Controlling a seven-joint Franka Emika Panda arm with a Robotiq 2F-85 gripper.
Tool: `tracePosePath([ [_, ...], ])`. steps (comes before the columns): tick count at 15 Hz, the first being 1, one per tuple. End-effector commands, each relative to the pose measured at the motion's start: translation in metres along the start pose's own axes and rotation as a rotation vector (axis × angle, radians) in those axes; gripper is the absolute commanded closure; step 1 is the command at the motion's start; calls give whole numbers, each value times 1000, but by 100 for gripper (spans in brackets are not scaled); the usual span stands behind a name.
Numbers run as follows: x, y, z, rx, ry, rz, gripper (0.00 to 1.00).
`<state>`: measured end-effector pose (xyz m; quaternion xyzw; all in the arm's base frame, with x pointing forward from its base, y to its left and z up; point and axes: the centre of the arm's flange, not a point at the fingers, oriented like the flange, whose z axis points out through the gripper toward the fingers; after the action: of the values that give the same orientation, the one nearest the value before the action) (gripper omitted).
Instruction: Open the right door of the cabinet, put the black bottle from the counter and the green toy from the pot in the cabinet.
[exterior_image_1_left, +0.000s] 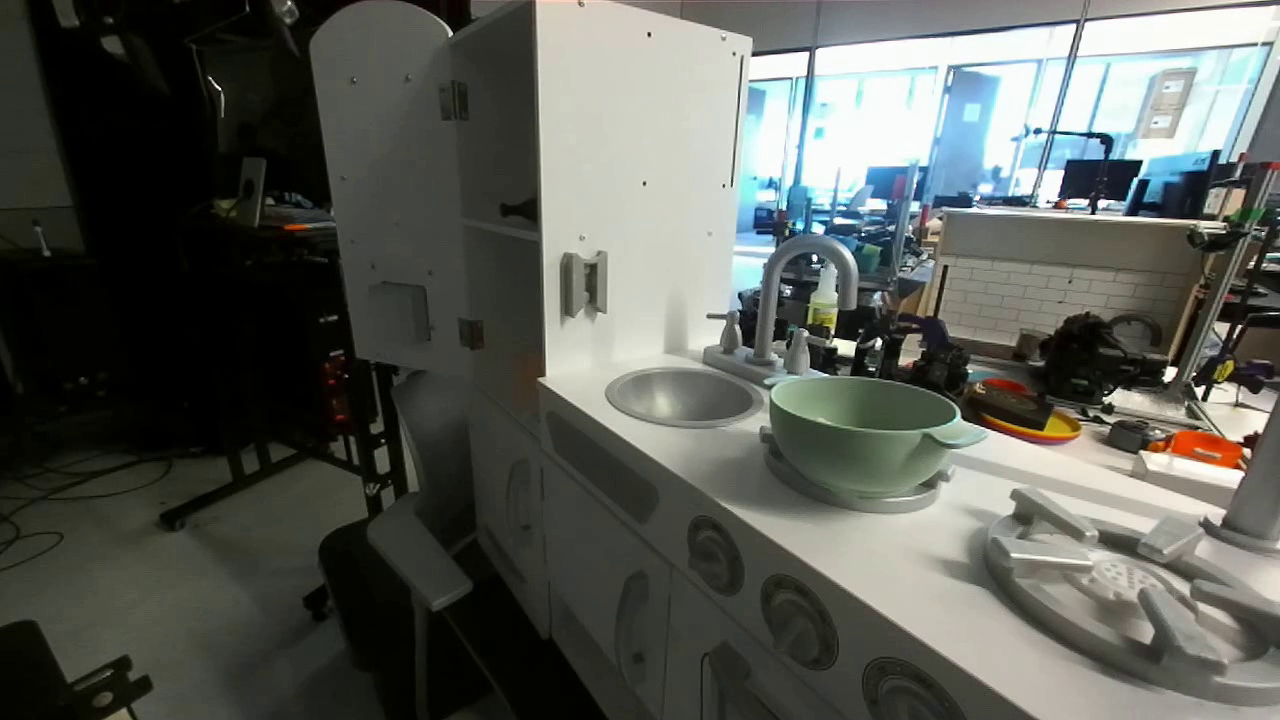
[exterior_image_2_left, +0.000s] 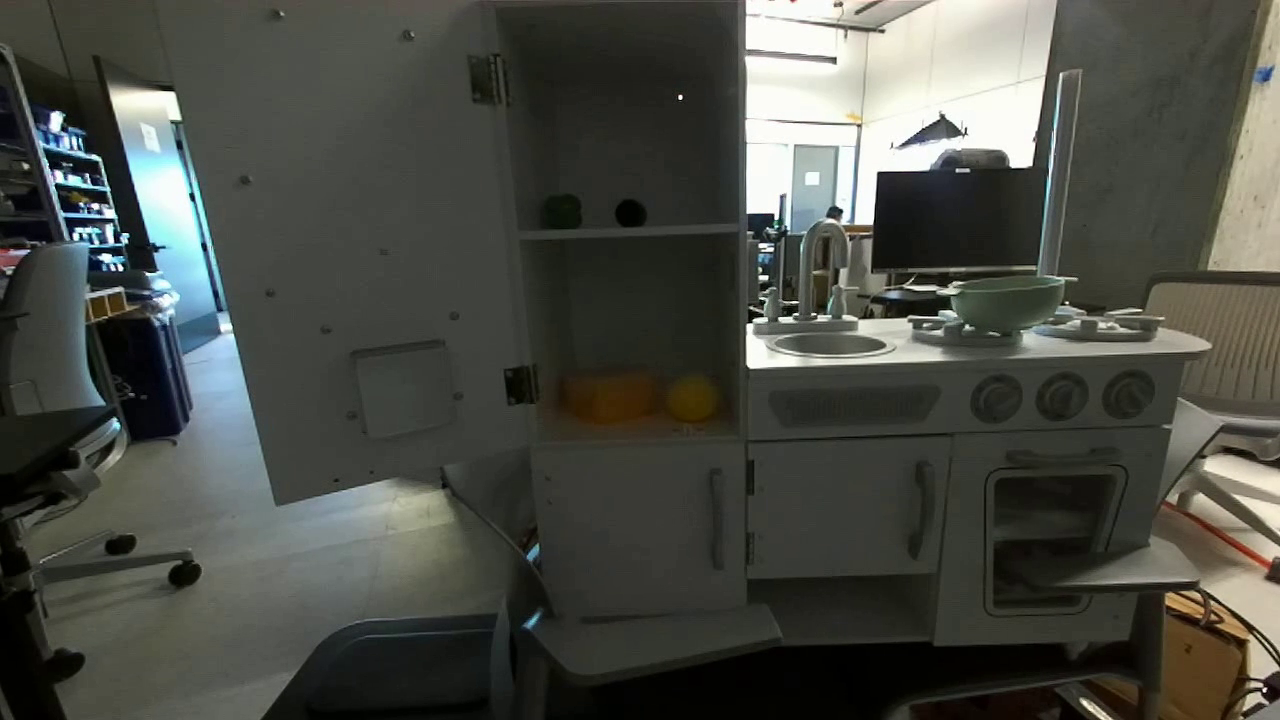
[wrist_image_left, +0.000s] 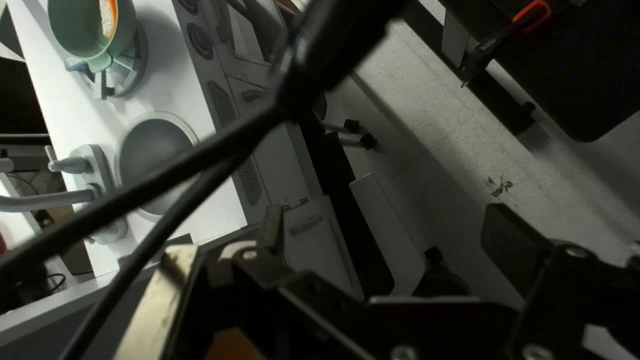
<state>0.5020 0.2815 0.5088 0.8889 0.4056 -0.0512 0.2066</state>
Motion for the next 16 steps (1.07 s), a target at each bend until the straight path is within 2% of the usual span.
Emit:
tracePosePath([
  [1, -80, -20, 23, 36, 105, 43, 0],
  [5, -106, -34, 24, 111, 169, 81, 0],
  [11, -140, -54, 8, 350, 201, 253, 0],
  [12, -146, -50, 16, 379, 205, 300, 0],
  [16, -170, -38, 19, 404, 169, 460, 0],
])
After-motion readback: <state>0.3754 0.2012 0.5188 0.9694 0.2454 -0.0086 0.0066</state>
